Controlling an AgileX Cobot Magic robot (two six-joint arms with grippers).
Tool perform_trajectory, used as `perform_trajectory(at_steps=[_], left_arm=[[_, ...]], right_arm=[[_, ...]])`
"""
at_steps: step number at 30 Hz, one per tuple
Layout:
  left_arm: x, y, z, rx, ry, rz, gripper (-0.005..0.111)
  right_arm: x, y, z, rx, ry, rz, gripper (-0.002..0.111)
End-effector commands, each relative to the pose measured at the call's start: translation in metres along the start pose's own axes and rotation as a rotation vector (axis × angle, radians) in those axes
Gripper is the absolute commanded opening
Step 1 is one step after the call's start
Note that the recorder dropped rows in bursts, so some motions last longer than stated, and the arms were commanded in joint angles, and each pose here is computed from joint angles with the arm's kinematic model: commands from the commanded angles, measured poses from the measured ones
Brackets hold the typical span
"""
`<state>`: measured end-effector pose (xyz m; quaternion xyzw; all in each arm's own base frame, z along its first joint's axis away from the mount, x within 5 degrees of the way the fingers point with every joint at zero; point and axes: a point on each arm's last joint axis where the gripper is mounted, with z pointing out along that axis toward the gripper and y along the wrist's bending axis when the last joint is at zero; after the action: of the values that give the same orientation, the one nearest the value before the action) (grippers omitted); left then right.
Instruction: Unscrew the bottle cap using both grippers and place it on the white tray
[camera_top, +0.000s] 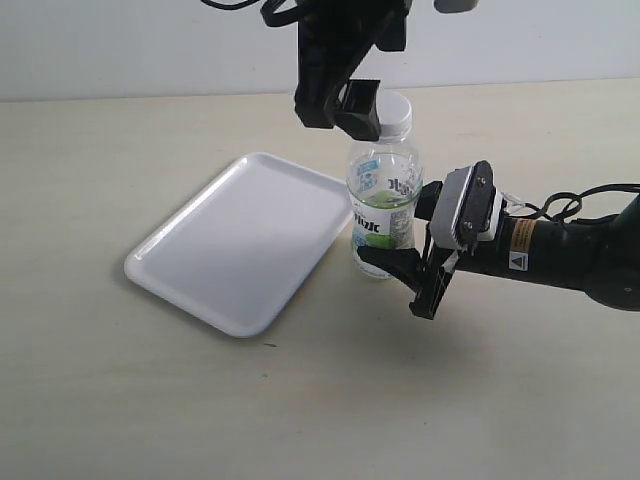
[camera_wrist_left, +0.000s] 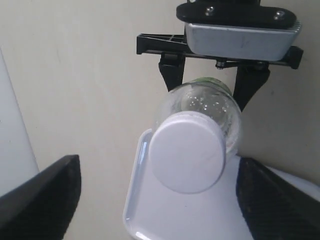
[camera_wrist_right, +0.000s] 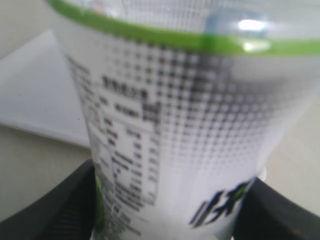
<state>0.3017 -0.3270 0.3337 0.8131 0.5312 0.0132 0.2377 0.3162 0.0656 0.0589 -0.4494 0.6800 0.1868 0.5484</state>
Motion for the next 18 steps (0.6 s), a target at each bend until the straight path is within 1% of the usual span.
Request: perform_trajectory(at_steps=[1,5,18], left_arm=[[-0.0024,-0.0011,0.0025,0.012,-0.016,-0.004,0.079],[-0.0018,-0.0026,0.0070,0.026,-0.014,-0.006,0.075],[-0.0050,-0.0040,0.0098,0.047,-0.048,-0.025,0.075]], right_arm=[[0.0171,0.0018,-0.0010,-0.012,0.158,-0.027,0.000],[0.0171,0.0018,-0.0010,-0.012,0.158,-0.027,0.000],[0.0171,0.0018,-0.0010,-0.012,0.158,-0.027,0.000]])
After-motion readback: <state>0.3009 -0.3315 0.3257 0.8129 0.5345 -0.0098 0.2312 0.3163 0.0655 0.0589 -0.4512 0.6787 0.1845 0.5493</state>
